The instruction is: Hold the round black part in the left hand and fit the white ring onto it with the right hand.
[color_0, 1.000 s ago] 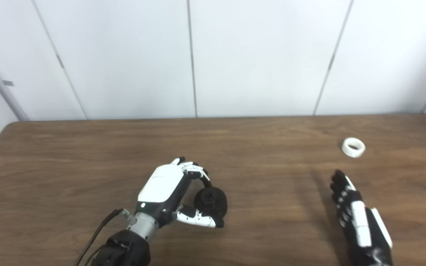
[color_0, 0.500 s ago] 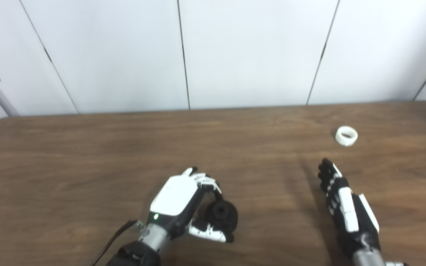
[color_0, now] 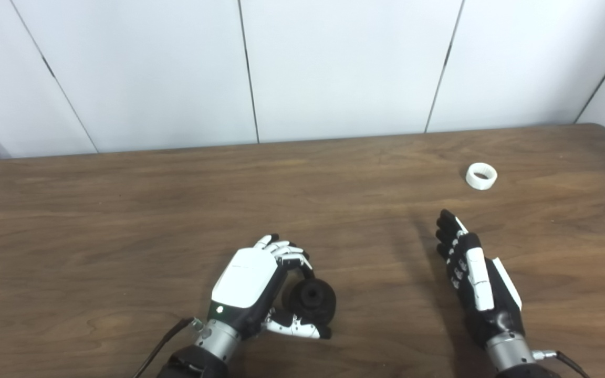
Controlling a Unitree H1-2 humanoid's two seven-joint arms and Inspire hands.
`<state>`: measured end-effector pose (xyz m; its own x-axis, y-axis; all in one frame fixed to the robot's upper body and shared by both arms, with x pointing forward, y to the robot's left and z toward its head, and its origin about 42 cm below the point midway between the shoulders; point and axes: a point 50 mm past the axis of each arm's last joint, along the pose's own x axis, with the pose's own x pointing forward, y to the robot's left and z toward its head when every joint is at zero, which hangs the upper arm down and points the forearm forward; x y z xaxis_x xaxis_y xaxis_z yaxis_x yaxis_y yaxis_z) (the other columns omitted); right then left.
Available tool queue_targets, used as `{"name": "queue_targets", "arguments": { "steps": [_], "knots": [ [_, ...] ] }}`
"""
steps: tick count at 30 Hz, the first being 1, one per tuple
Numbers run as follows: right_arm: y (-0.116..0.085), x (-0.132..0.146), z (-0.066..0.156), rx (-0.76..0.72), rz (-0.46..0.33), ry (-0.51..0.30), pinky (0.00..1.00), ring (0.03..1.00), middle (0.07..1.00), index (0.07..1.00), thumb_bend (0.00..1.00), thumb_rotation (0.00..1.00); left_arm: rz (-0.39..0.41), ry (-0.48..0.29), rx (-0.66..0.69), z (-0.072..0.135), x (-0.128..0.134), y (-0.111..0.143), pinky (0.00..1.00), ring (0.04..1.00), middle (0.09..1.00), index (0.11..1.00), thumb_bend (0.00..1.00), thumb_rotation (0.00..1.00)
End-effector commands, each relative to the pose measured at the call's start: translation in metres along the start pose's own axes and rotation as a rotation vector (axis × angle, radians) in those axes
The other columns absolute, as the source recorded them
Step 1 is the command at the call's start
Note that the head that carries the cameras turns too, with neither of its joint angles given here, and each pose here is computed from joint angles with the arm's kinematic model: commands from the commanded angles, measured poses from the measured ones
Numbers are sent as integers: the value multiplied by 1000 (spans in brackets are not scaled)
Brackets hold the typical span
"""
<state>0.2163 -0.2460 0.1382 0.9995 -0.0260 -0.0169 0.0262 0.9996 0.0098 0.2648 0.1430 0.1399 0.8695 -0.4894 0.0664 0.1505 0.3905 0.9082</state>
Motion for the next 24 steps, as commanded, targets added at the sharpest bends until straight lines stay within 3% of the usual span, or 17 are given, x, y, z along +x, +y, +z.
{"name": "queue_targets", "arguments": {
  "steps": [1,6,10,14,17,21,24],
  "knots": [
    [12,-5,5,42,-27,-22,967,967,955,926,609,977,11,-10,29,-3,3,2,933,839,761,485,522,53],
    [7,0,10,-24,-88,-29,917,933,918,875,588,857,-16,-4,25,-5,3,1,942,846,768,485,521,54],
    [-1,5,20,-81,-122,-43,962,951,926,856,575,689,-47,7,13,-7,2,1,948,853,774,485,522,54],
    [-10,11,29,-143,-166,-64,873,916,897,818,610,553,-80,24,-4,-9,3,-1,950,856,772,484,523,53],
    [-15,15,35,-178,-184,-82,844,903,879,799,622,519,-94,31,-8,-9,3,-2,946,854,770,484,523,53],
    [-24,22,43,-225,-213,-107,978,944,880,782,615,488,-104,38,-8,-9,3,-3,931,850,771,485,523,53],
    [-31,27,49,-260,-234,-116,984,950,887,779,620,469,-104,36,-3,-10,2,-4,934,851,772,485,523,53]
  ]
}}
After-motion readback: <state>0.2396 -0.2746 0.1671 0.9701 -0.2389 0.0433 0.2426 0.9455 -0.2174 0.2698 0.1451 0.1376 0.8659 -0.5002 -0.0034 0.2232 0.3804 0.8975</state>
